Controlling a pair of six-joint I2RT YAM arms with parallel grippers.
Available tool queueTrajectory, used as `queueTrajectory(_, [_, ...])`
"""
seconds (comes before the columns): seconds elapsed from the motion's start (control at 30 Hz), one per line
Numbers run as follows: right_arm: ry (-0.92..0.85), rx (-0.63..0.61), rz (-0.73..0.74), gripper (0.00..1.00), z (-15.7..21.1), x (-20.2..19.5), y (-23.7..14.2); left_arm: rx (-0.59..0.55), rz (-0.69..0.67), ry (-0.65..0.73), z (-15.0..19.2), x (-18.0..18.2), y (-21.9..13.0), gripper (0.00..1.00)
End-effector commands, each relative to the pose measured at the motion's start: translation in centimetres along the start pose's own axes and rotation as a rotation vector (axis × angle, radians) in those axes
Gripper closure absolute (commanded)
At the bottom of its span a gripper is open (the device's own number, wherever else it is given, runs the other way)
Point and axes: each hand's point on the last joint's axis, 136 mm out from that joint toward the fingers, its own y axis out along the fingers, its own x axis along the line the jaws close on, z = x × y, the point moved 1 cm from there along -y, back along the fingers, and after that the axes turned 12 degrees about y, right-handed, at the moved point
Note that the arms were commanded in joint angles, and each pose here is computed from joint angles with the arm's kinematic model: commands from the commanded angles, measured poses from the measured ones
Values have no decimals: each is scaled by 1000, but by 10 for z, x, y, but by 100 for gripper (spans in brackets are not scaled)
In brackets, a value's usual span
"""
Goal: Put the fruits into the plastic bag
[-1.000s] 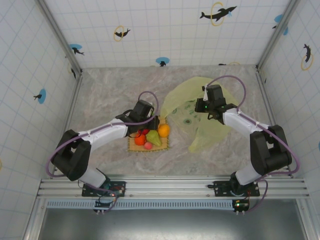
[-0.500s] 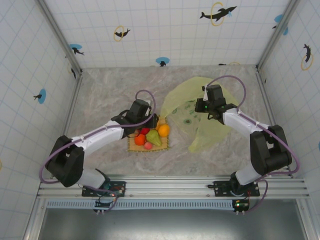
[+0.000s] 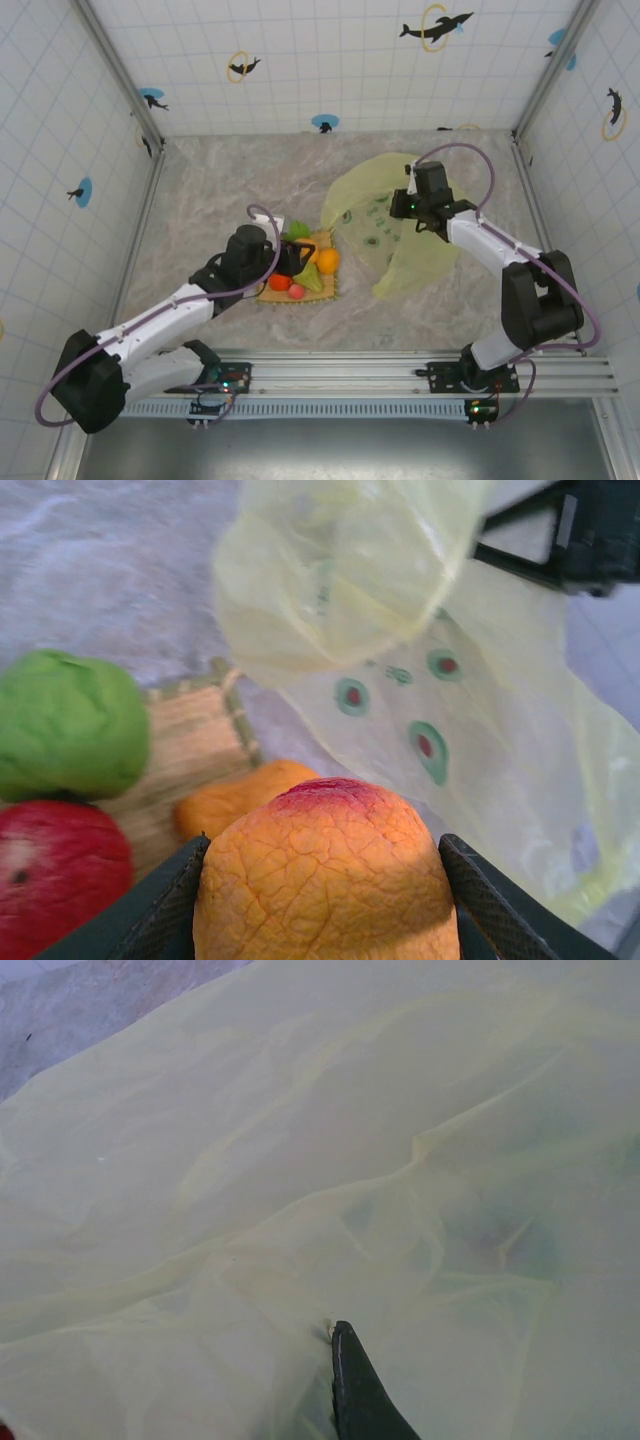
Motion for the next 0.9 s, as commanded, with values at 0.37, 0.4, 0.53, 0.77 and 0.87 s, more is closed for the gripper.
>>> queueTrajectory(0.37, [15,84,-65,100,-16,28,0,-63,248,175,-34,-76,50,61])
queueTrajectory(0.4, [11,89,-71,100,-19,31,-3,-75,245,180,-40,-77,56,61])
queueTrajectory(0.53, [12,82,-53,100,-36,30,-22,-129,223,188,-60,-79,80,61])
queueTrajectory(0.77, [164,86,-217,100,-42,40,-46,-220,115,178,-81,-65,121,61])
queueTrajectory(0.87, [254,109,-321,100,-37,48,-53,-270,62,162,-90,-57,134,60])
